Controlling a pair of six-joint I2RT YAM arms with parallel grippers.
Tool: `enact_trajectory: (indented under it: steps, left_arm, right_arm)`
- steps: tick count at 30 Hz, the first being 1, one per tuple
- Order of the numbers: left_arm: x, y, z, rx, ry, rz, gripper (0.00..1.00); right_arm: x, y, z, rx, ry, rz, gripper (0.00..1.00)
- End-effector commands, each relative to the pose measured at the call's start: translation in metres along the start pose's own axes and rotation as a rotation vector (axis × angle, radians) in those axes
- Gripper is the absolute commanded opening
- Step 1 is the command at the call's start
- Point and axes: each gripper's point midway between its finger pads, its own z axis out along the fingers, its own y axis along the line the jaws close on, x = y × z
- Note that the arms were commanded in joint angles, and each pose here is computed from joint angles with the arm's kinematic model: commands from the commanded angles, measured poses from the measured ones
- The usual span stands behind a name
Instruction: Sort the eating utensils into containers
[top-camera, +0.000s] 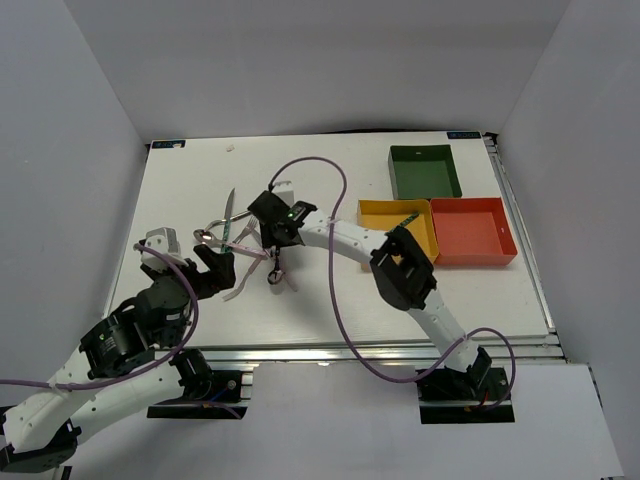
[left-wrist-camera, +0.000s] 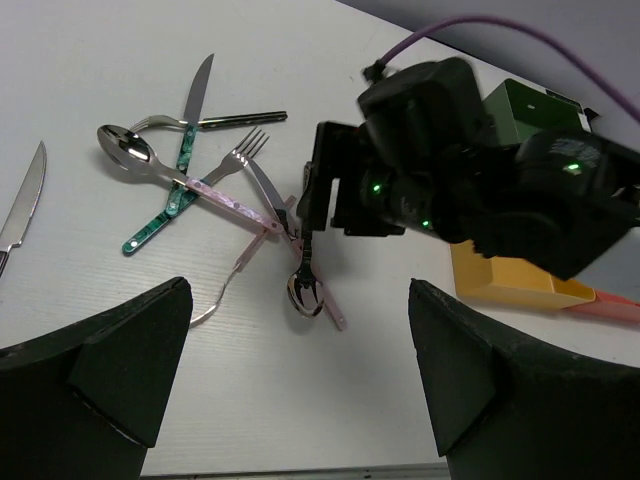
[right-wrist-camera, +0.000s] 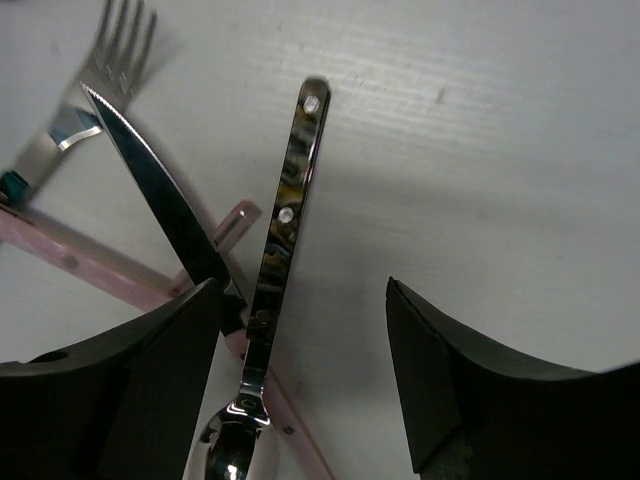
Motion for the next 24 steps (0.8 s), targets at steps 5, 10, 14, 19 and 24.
enact_trajectory:
  steps: [5, 10, 14, 19, 24]
  left_arm:
    - [0.003, 0.001, 0.004, -0.022, 0.008, 0.025, 0.98]
    - [0.002, 0.000, 0.003, -0.015, 0.006, 0.019, 0.98]
    - [0.000, 0.001, 0.001, -0.008, -0.004, 0.005, 0.98]
    - [-0.001, 0.002, 0.000, -0.003, -0.007, 0.000, 0.98]
    - [-0.001, 0.002, 0.000, -0.005, -0.007, -0.001, 0.98]
  right_arm:
    - [0.001, 0.018, 0.008, -0.058, 0.034, 0.013, 0.65]
    - [0.018, 0.008, 0.020, -0.010, 0.061, 0.016, 0.55]
    - [0.027, 0.002, 0.020, -0.002, 0.066, 0.039, 0.49]
    - [0.037, -0.001, 0.023, -0.016, 0.090, 0.066, 0.46]
    - [0.044, 0.006, 0.024, -0.058, 0.130, 0.116, 0.18]
